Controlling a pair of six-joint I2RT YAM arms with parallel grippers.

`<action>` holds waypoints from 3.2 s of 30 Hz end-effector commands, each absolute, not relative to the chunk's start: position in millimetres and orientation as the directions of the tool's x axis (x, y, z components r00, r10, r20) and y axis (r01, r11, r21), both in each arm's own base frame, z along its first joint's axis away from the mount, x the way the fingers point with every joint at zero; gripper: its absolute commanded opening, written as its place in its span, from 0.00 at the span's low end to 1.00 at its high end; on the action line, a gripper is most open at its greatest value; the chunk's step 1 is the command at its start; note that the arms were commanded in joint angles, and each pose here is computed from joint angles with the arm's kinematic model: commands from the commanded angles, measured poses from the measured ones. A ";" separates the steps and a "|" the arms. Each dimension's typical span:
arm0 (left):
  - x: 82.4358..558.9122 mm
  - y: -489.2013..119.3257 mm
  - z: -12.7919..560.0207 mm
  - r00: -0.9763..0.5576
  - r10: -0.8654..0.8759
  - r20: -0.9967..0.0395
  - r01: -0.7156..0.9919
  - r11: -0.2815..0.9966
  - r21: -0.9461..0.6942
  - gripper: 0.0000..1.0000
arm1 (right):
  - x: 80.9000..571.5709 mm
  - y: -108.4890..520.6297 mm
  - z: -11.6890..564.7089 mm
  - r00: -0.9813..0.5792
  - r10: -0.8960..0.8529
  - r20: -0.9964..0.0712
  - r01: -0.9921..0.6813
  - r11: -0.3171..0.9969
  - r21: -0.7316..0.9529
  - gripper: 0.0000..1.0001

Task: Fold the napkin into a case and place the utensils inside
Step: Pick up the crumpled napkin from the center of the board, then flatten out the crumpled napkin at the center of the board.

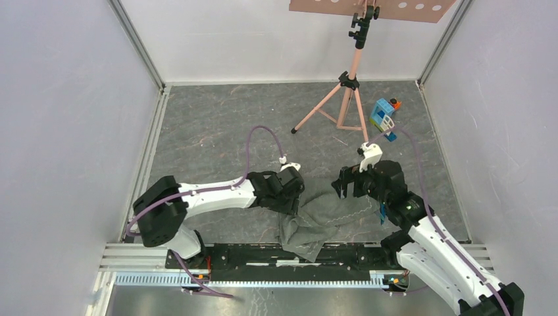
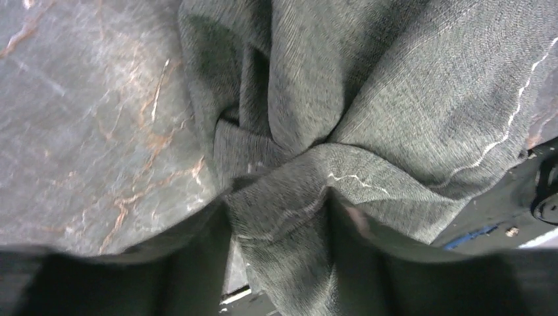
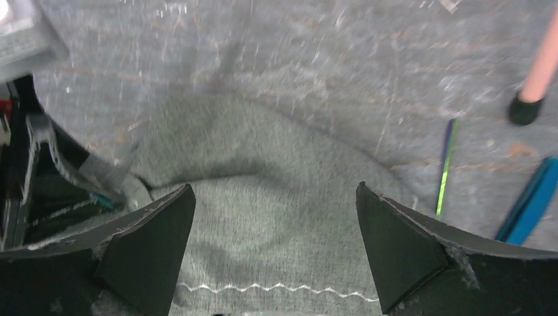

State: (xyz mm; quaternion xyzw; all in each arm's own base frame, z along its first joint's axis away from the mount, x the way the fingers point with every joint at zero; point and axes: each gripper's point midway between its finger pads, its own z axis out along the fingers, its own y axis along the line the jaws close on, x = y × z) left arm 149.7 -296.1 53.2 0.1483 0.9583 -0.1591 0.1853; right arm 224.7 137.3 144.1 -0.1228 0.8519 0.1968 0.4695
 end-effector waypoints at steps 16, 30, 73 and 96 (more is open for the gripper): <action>234.5 -220.6 113.4 -0.867 -0.004 -0.497 0.170 0.938 -0.303 0.12 | 199.9 221.9 76.7 -0.353 -0.433 -0.829 -0.768 0.640 -0.007 0.98; 245.0 -177.5 142.4 -0.866 -0.067 -0.495 0.133 0.925 -0.357 0.12 | 267.8 258.7 75.8 -0.213 -0.607 -0.766 -0.638 0.680 -0.361 0.83; 183.0 -20.3 485.1 0.092 -0.248 -0.964 0.072 0.968 -0.242 0.06 | 194.7 354.8 450.3 0.406 -0.041 -0.913 -0.638 0.702 -0.316 0.00; 451.5 -7.3 247.9 -0.632 -0.306 -0.712 -0.392 0.919 -0.047 0.95 | 454.4 337.3 235.1 -0.060 -0.403 -0.913 -0.396 0.849 -0.348 0.96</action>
